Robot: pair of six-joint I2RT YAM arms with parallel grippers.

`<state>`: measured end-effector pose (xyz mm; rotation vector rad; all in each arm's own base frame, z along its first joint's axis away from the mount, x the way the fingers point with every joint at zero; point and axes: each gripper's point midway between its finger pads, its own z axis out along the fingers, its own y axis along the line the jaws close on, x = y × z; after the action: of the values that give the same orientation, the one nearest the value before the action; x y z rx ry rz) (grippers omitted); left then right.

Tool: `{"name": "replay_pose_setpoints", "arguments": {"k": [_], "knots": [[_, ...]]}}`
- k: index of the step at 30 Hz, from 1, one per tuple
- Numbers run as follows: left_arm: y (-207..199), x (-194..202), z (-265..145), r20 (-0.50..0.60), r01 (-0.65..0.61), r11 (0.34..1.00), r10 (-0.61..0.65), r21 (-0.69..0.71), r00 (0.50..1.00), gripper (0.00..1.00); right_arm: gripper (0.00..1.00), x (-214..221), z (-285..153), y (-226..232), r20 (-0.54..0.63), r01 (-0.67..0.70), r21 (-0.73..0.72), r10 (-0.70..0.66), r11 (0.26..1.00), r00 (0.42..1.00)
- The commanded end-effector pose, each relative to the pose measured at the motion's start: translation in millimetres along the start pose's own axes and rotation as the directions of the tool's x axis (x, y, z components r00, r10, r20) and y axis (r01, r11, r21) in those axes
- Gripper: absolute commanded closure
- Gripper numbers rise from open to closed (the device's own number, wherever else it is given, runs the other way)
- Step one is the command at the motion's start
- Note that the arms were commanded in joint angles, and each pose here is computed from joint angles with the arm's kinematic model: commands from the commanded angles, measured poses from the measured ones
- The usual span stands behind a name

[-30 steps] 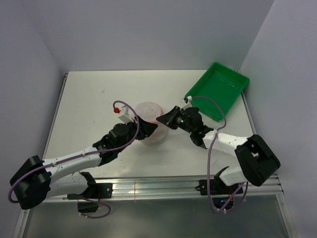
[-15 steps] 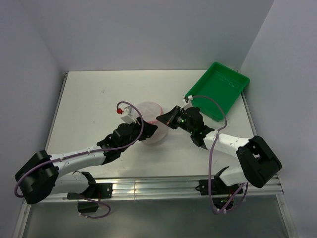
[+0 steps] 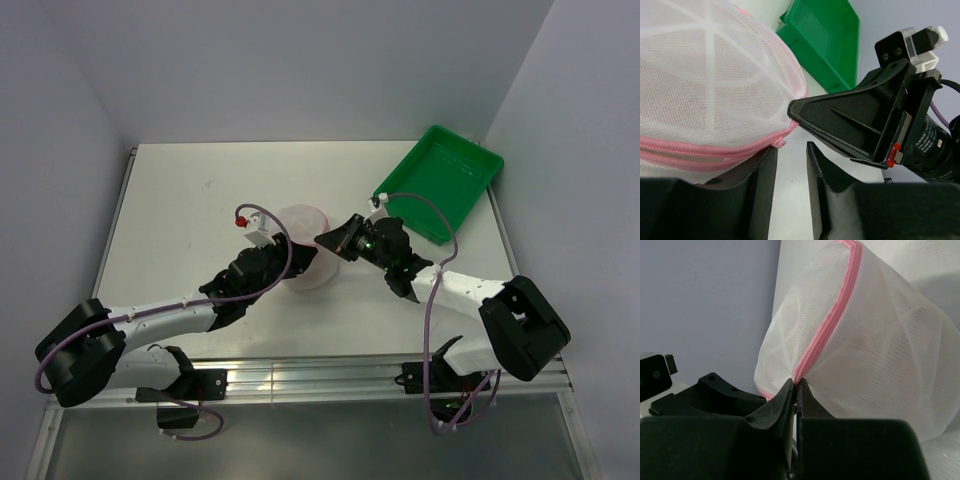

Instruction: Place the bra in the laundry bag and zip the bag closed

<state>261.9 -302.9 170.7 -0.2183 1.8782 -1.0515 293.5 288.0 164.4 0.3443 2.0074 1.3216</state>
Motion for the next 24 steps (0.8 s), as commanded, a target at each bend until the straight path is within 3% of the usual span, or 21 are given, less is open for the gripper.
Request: {"name": "replay_pose_setpoints", "arguments": {"k": [1,5,10,17,24], "knots": [[-13.5,-18.6,3.2,0.081,-0.005,0.999,0.001,0.041,0.997,0.65,1.00,-5.6,-3.4,18.9,0.033,0.031,-0.062,-0.029,0.998,0.999],[-10.6,-18.0,3.2,0.084,-0.002,0.999,0.000,0.033,0.996,0.73,1.00,-5.8,-3.8,18.1,0.035,0.033,-0.060,-0.031,0.998,0.999],[-2.8,-13.1,5.2,0.075,0.000,1.000,-0.001,0.007,0.997,0.68,1.00,-4.4,-5.0,19.2,0.032,0.034,-0.064,-0.032,0.997,0.999],[0.8,-13.1,4.3,0.079,-0.001,1.000,0.002,-0.005,0.997,1.00,1.00,-4.8,-5.2,16.9,0.036,0.041,-0.053,-0.039,0.998,0.999],[16.4,-9.2,-7.5,0.064,-0.044,0.998,0.046,-0.046,0.997,1.00,1.00,-7.9,-4.9,18.4,0.031,0.072,-0.056,-0.070,0.996,0.997]]}}
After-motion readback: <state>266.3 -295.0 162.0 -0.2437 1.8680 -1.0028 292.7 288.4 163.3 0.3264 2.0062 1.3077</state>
